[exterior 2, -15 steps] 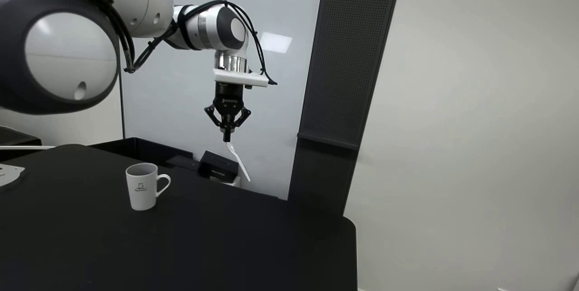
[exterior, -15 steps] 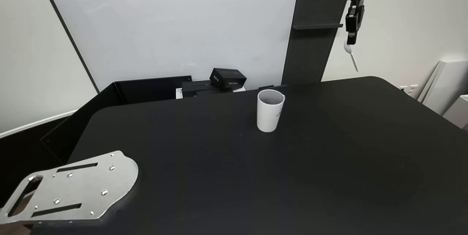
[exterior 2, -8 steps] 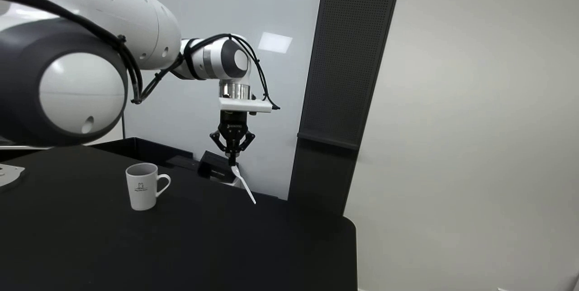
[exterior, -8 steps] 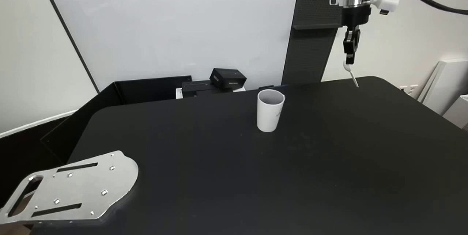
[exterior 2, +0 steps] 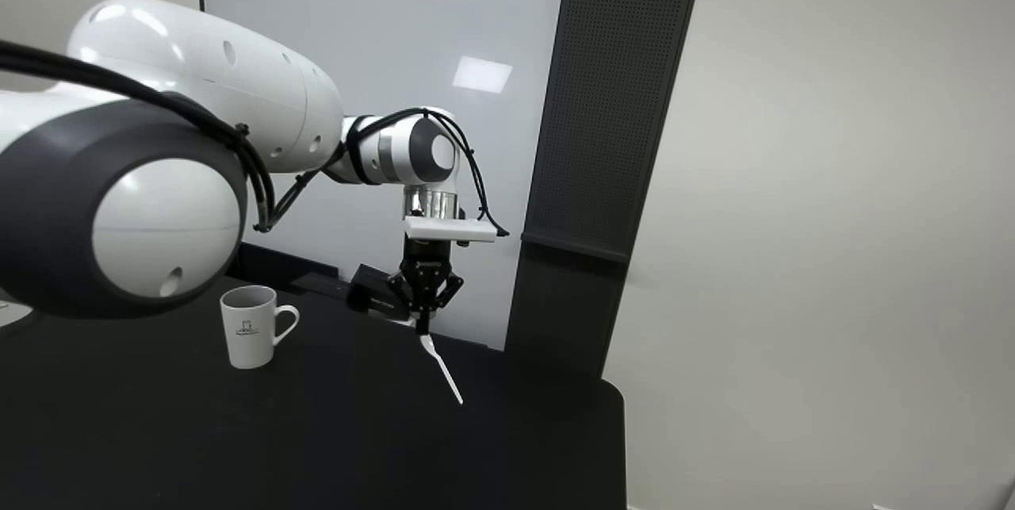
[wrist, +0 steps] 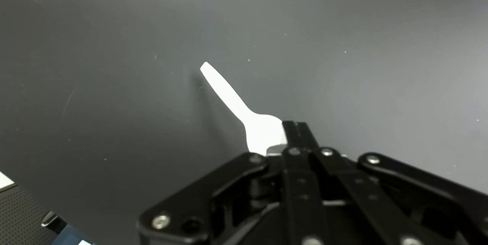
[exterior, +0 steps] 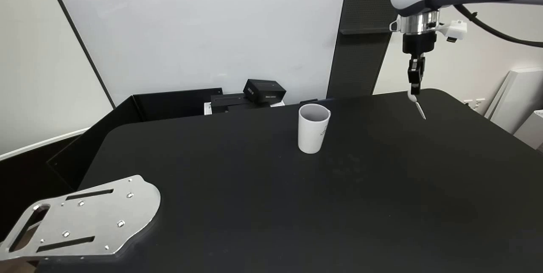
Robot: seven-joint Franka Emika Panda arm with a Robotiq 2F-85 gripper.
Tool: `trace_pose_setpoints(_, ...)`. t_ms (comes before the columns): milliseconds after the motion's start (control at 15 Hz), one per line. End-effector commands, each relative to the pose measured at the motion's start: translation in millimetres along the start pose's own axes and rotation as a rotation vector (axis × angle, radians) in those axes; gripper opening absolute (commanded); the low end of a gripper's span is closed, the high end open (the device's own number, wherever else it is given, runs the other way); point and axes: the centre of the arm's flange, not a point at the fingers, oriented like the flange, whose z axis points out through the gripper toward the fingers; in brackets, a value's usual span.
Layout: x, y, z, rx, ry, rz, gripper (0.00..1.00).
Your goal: Remove the white spoon from the white mug
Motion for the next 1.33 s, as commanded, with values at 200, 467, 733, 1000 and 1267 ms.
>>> trace_pose_setpoints(200,-18,-3,13,-0.010,-0.034,0.009,0.28)
trace_pose_setpoints(467,-15,-3,15,-0.001,0.008,0.007,0.54)
trace_pose_setpoints(733,4,-22,-29,0.015,0.154,0.079,0.82)
trace_pose_setpoints(1000,12,-34,-64,0.024,0.292,0.217,1.00)
trace_pose_setpoints(1267,20,-31,-80,-0.028,0.393,0.380,1.00)
